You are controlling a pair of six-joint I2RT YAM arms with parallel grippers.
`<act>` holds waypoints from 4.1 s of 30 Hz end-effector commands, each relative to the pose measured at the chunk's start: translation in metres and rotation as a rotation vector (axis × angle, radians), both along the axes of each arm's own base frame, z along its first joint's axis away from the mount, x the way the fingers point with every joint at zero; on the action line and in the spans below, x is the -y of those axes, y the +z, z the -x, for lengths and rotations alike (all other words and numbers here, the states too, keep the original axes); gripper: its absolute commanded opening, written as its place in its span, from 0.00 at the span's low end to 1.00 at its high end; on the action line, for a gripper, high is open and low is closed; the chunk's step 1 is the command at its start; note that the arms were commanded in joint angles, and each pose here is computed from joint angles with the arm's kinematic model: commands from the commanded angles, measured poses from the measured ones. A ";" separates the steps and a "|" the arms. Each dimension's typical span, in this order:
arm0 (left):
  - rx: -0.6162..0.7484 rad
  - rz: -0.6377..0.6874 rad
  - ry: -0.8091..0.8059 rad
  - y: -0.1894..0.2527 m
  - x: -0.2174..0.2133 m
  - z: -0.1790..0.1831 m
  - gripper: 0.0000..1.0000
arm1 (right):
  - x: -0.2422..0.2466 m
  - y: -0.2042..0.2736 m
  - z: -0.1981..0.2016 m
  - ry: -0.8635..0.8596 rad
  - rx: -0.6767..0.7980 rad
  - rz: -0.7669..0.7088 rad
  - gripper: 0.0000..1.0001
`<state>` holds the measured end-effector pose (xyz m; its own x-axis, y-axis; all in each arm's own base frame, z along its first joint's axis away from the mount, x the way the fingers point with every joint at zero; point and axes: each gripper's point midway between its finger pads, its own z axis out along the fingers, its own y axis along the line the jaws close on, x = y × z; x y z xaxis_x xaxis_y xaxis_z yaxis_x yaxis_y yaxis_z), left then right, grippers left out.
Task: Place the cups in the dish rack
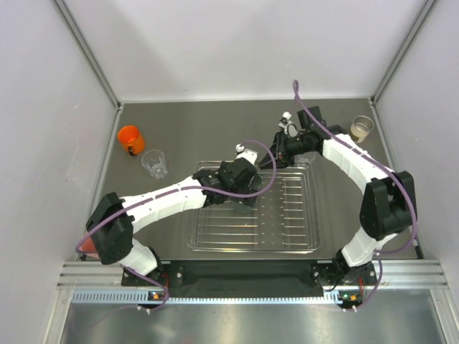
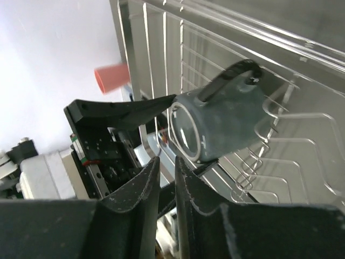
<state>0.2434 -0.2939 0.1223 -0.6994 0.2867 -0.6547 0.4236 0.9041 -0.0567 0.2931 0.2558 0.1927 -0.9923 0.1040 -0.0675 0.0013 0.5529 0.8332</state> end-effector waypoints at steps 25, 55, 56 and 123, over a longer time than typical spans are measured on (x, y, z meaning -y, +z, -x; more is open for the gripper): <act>0.094 0.108 -0.002 0.024 0.014 -0.008 0.90 | -0.045 -0.080 0.059 0.294 -0.087 0.111 0.10; 0.116 0.170 0.073 0.083 -0.006 0.000 0.94 | -0.018 -0.151 0.058 0.213 -0.094 0.333 0.03; 0.138 0.163 0.094 0.087 -0.011 -0.003 0.94 | -0.019 -0.147 0.058 0.217 -0.088 0.324 0.04; -0.165 -0.138 0.964 -0.014 -0.298 -0.178 0.13 | 0.038 0.067 -0.023 0.063 0.354 0.319 0.61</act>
